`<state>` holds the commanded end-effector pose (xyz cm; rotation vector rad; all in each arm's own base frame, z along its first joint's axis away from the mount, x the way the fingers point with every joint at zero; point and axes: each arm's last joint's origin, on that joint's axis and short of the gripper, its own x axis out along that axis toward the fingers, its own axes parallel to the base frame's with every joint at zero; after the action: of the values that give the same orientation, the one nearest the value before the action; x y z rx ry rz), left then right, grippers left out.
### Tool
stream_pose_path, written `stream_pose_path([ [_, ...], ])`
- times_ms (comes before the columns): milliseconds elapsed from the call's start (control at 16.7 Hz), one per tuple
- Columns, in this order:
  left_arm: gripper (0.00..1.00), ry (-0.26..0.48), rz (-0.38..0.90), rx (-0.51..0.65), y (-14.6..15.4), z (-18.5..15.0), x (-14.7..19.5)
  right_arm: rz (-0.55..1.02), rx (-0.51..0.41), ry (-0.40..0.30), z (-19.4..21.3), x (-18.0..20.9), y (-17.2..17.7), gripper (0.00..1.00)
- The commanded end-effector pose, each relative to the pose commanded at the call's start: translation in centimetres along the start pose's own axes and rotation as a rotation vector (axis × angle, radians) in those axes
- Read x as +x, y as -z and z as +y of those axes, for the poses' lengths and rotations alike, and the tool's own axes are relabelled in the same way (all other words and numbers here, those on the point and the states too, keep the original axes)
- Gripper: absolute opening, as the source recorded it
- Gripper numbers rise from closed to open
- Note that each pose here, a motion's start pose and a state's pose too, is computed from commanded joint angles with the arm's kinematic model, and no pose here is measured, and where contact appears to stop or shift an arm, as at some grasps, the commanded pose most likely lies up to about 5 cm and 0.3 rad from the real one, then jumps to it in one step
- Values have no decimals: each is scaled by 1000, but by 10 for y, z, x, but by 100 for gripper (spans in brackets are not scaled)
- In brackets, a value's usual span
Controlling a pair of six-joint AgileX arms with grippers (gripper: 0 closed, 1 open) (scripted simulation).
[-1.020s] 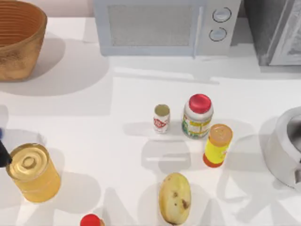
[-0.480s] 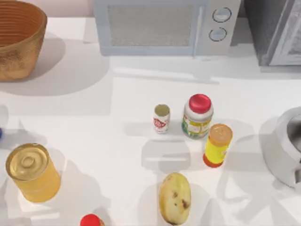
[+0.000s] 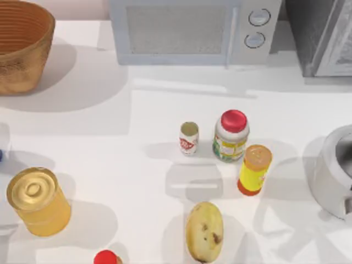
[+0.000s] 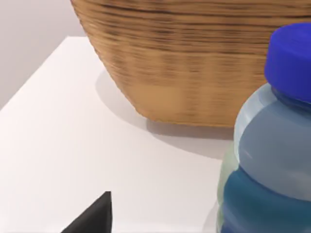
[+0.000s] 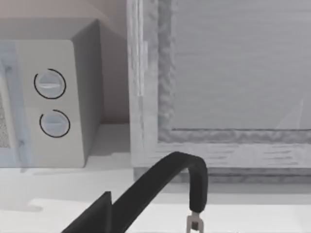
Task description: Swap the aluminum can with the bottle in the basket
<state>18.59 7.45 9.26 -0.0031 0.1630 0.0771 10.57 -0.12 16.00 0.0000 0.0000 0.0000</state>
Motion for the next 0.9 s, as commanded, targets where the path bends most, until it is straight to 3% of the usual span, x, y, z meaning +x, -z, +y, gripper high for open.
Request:
stream_pose_path([
  [420,100,97,21,11,25,-2,4,0,0,0,0,0,0,100],
  [900,100,91,21,9,26,1,11,0,0,0,0,0,0,100],
])
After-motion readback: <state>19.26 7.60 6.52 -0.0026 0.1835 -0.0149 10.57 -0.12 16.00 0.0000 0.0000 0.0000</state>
